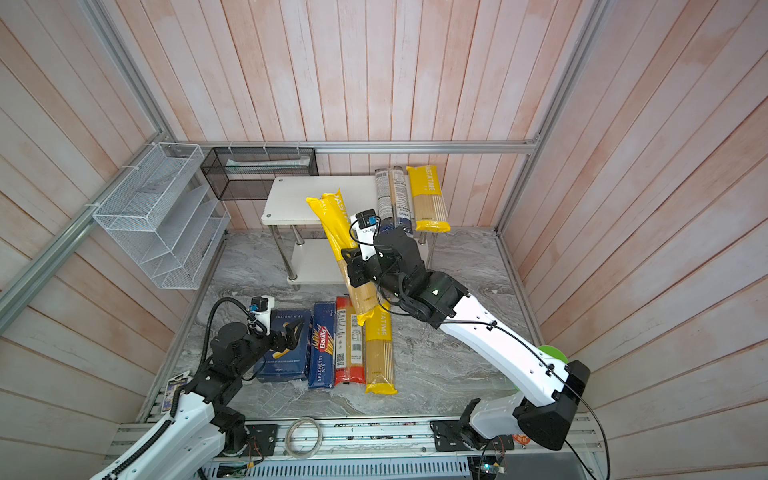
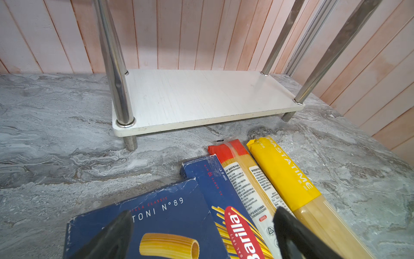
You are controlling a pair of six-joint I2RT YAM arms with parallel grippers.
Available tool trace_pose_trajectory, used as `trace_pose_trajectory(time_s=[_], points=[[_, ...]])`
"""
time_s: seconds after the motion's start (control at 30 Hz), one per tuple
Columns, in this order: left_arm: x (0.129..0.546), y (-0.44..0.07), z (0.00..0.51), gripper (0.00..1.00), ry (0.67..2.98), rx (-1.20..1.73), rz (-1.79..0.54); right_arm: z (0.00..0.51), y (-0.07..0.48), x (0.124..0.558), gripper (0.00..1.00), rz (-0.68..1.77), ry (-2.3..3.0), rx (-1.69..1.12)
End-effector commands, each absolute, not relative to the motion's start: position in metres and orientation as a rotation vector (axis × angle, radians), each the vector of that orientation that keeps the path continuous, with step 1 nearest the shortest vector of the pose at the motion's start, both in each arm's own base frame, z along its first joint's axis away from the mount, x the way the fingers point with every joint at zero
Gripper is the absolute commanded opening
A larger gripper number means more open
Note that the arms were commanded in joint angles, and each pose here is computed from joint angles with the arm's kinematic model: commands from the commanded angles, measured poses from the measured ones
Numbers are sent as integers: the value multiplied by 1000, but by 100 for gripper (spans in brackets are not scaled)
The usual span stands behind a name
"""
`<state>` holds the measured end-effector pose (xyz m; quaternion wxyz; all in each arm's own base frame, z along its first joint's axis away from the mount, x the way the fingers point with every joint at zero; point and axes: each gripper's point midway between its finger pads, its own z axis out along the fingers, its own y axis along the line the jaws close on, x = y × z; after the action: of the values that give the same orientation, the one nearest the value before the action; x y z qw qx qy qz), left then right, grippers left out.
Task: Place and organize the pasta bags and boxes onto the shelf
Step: 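Raise the held yellow bag toward the shelf top with the right gripper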
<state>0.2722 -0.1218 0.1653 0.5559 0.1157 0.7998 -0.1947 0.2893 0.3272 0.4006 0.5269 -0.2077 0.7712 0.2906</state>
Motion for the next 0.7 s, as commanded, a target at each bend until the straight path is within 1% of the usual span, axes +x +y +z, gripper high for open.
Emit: trace_pose_trajectory(time_s=[0.0, 0.3, 0.67], points=[[272, -124, 172, 100, 1865, 291, -463, 472, 326, 297, 6, 741, 1634, -409], [272, -123, 174, 100, 1857, 287, -459, 501, 331, 321, 6, 684, 1596, -378], [271, -123, 174, 100, 1857, 288, -461, 516, 331, 354, 6, 654, 1563, -344]])
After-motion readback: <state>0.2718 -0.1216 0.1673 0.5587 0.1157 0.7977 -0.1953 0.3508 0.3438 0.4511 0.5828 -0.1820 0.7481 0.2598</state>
